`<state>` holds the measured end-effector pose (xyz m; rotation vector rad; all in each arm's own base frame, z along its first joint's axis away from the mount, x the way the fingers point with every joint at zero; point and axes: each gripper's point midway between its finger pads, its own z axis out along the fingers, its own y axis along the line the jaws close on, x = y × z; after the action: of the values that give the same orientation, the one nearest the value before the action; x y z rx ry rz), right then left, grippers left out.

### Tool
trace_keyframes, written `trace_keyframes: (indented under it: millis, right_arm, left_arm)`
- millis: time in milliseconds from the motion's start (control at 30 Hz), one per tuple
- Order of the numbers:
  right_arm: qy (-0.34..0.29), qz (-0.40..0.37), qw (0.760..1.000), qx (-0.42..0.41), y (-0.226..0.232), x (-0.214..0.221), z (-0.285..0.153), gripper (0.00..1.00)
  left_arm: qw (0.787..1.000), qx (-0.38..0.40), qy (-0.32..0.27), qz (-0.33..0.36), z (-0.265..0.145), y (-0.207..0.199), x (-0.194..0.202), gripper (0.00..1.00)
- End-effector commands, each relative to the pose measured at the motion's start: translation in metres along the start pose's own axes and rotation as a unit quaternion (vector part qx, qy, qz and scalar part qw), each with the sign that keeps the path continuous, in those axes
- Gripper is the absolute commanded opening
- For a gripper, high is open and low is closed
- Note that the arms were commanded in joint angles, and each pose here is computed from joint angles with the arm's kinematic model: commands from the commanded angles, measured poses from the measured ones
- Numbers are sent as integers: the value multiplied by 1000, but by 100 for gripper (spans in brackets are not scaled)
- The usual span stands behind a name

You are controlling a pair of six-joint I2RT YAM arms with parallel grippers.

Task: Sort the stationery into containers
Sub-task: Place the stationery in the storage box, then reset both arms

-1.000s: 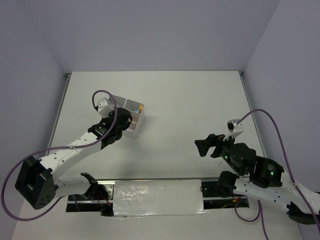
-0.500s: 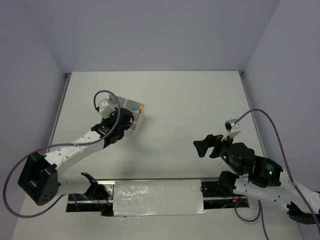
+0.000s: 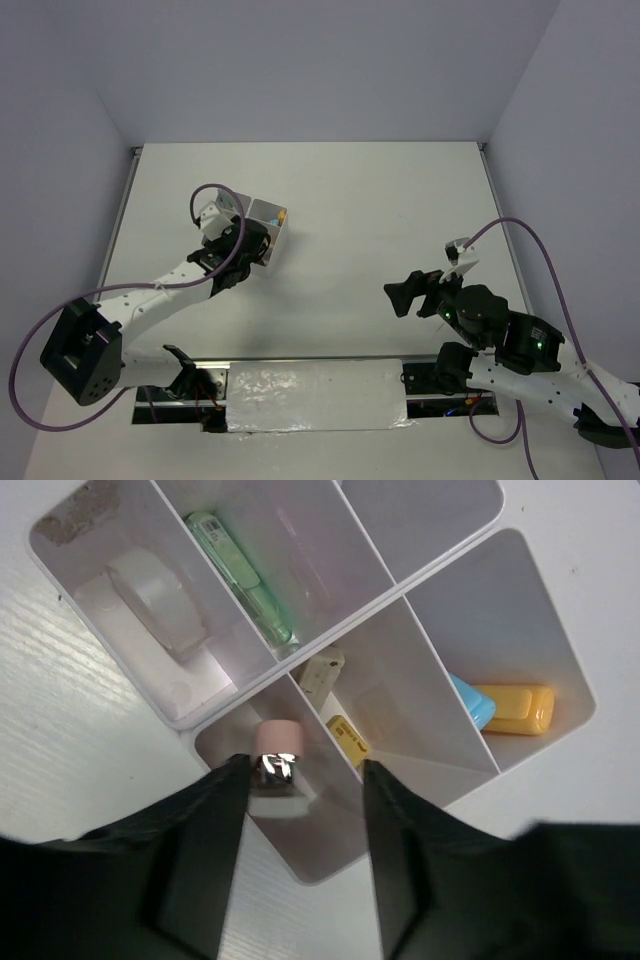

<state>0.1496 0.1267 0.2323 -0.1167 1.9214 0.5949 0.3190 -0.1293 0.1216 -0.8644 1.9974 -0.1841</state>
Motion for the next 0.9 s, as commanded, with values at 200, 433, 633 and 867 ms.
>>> trace_keyframes:
  millis: [200, 433, 633, 867]
  right_arm:
    - [-3, -7, 1000, -18, 11, -3, 5, 100]
    - [-17, 8, 1000, 24, 0, -22, -2, 100]
    - [-54, 18, 997, 49, -8, -68, -30, 100]
    - [-61, -6, 994, 88, -23, -111, -65, 100]
  left_arm:
    - [999, 8, -26, -27, -10, -4, -20, 80]
    - [997, 33, -47, 49, -57, -23, -76, 99]
    - [987, 7, -81, 138, -105, -2, -131, 99]
    - [965, 30, -130, 225, -160, 45, -174, 99]
